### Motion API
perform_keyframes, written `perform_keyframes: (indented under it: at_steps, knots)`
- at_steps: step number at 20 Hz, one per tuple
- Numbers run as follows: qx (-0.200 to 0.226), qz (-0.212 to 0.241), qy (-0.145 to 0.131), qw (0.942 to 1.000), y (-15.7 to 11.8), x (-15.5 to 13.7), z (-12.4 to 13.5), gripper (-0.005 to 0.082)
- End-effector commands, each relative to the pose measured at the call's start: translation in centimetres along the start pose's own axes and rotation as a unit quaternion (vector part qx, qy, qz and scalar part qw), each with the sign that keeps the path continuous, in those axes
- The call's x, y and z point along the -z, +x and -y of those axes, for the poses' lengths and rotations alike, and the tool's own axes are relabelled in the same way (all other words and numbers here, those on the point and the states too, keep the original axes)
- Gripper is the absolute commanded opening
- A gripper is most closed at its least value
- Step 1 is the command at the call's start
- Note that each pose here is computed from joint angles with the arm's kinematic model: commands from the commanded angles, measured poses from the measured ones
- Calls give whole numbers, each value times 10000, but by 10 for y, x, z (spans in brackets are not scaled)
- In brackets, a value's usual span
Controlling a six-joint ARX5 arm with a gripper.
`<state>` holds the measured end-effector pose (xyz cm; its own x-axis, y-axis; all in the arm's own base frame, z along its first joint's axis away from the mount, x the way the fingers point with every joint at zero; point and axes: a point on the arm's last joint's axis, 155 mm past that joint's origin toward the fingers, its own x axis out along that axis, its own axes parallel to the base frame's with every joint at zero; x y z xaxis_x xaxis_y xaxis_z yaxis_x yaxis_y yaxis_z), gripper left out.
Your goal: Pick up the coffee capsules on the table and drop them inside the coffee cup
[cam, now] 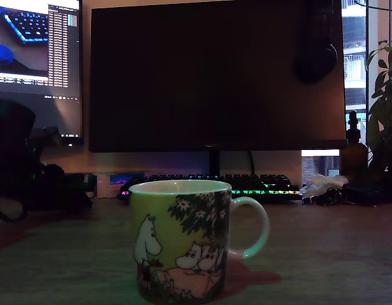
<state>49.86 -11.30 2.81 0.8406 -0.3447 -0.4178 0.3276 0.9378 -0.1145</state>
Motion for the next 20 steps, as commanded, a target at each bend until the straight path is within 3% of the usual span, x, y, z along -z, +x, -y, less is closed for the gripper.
perform_keyframes:
  at_steps: [1, 10, 13, 20]
  knots:
    - [104, -115, -1, 9999, -9, 0, 7, 107]
    - [245, -259, -27, 9994, -58, -34, 28, 107]
    - [325, -132, 48, 9994, -79, -59, 42, 107]
    - [599, -231, 201, 9977, -127, -80, 80, 107]
